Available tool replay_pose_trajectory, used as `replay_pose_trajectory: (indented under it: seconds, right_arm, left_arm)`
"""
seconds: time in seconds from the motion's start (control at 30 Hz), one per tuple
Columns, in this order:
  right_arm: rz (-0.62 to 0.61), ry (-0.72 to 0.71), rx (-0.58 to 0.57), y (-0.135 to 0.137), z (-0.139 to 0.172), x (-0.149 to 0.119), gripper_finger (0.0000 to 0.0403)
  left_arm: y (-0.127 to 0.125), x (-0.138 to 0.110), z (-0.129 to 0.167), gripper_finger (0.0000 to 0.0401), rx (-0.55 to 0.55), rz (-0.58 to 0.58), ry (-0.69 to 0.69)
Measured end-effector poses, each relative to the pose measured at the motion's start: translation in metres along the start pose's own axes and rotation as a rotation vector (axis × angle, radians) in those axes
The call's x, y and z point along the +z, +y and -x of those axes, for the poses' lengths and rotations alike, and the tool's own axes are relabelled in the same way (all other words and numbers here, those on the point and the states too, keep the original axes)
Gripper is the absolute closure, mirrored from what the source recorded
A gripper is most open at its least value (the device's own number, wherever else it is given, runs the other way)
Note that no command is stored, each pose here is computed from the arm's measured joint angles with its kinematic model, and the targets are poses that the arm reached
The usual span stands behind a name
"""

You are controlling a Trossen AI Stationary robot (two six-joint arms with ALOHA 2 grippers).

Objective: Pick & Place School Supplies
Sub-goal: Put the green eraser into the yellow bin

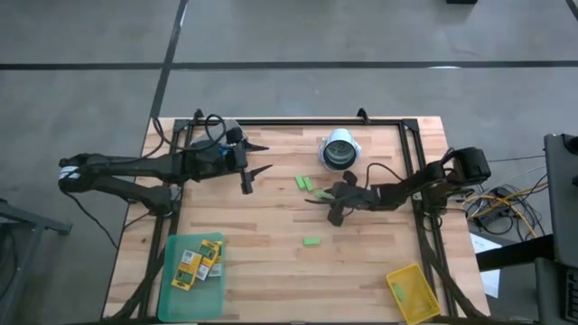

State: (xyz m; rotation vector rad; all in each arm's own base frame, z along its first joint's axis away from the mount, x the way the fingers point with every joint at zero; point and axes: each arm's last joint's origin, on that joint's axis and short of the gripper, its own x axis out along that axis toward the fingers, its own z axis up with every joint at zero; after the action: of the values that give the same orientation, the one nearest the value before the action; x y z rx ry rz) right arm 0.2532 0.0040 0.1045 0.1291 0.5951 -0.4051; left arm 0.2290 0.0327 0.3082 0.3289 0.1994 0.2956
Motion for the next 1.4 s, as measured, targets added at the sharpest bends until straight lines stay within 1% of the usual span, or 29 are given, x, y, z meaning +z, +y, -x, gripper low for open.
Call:
replay_pose_trajectory:
  seconds: [0.23, 0.73, 0.9, 1.07, 1.4]
  right_arm:
    - [-0.013, 0.051, 0.047, -0.007, -0.01, -0.002, 0.0282]
    - [-0.003, 0.092, 0.032, -0.009, -0.018, -0.011, 0.0283]
    - [0.0, 0.092, 0.033, -0.009, -0.018, -0.011, 0.0301]
    - [0.031, 0.091, 0.034, -0.009, -0.018, -0.011, 0.0322]
    - [0.051, 0.086, 0.036, -0.009, -0.017, -0.01, 0.0321]
  left_arm:
    - [0.0, 0.0, 0.0, 0.016, -0.001, -0.001, 0.003]
    - [0.0, 0.0, 0.0, 0.016, -0.002, -0.002, 0.005]
    - [0.0, 0.0, 0.0, 0.016, -0.001, -0.002, 0.004]
    - [0.0, -0.001, 0.0, 0.016, -0.001, -0.002, 0.004]
    - [-0.005, -0.014, -0.001, 0.016, -0.013, -0.009, 0.04]
